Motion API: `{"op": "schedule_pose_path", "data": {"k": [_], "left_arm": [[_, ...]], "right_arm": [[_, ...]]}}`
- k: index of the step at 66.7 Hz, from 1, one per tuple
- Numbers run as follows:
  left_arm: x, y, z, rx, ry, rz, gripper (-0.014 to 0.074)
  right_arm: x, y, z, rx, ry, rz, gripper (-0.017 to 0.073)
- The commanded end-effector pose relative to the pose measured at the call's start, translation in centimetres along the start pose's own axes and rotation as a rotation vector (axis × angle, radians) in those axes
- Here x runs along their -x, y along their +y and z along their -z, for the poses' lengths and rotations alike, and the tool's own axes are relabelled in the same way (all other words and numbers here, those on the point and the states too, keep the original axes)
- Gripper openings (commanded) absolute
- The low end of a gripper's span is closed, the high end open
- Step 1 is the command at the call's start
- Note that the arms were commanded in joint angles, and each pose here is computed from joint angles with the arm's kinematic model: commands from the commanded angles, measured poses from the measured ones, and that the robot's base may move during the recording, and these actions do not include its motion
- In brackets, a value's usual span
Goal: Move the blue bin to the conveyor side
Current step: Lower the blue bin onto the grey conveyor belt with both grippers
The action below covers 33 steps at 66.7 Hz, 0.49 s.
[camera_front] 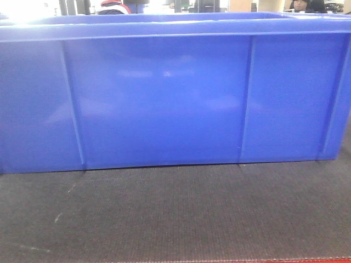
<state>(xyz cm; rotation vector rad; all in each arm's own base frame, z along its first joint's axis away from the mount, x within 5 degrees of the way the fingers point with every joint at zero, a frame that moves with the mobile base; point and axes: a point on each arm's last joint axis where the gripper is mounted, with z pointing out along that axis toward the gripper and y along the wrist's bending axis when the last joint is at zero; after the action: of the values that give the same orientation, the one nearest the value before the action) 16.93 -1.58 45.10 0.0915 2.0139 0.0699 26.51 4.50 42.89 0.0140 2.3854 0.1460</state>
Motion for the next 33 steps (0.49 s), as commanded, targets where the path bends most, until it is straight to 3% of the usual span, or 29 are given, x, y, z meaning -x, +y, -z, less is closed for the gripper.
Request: {"op": "schedule_pose_path", "data": {"k": [1,13,33], "left_arm": [[-1.7,-0.1,0.9,-0.018,-0.082,0.04,0.0002],[-6.7,-0.1,1.4,-0.029,-0.071,0.032,0.0004],[-13.3,-0.1,3.2,-0.051,-0.158,0.06,0.0004]], "right_arm": [[-1.5,-1.3,0.1,-0.029,-0.031,0.004,-0.0088],[-5.8,-2.0,-0.4,-0.026,-0.063,0.057,-0.0088],[-14.0,-3.2,2.4,0.009,-0.34,0.076,-0.0088]]}}
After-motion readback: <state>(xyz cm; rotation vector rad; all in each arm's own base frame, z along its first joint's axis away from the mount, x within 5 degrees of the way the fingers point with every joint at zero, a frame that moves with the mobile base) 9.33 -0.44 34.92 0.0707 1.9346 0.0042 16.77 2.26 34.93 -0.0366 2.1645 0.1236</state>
